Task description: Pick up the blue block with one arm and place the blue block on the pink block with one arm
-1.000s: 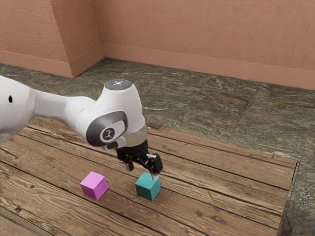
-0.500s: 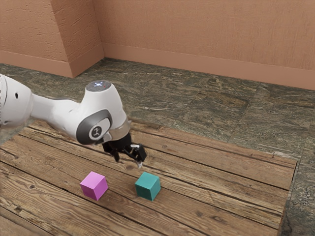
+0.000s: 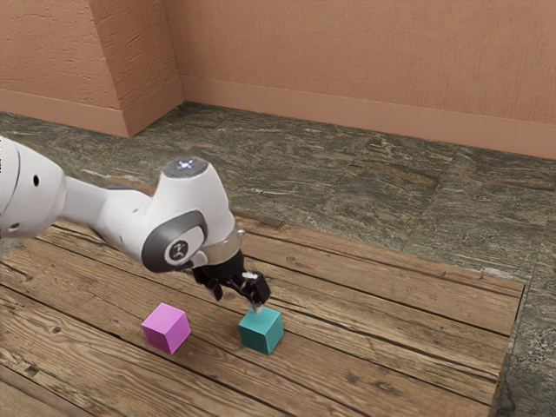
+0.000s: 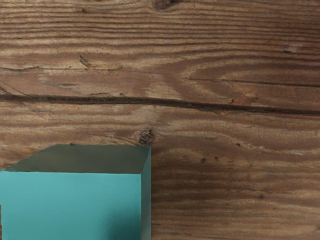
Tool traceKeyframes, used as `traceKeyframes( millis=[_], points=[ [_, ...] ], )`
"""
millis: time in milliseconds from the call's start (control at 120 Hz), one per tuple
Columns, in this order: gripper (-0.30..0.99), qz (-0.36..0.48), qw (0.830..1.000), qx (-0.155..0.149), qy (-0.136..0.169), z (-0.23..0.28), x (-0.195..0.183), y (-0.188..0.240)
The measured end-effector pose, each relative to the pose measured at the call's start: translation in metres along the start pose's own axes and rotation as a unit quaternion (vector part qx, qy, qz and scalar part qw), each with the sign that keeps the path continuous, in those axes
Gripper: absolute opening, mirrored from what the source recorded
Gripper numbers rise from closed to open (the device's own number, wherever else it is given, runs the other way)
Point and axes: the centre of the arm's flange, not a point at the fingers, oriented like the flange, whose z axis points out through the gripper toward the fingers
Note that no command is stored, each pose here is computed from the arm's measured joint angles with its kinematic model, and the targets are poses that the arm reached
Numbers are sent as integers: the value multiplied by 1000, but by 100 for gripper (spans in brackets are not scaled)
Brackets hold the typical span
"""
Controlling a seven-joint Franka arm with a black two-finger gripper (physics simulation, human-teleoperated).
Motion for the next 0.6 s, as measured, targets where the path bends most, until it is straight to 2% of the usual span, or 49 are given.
traceKeyframes(
  millis=[108,358,600],
  points=[
    [69,9,1000,6,3,5,4,-14],
    [69,1,1000,14,7,9,-1,-18],
    [69,21,999,3,32,9,3,-28]
  ],
)
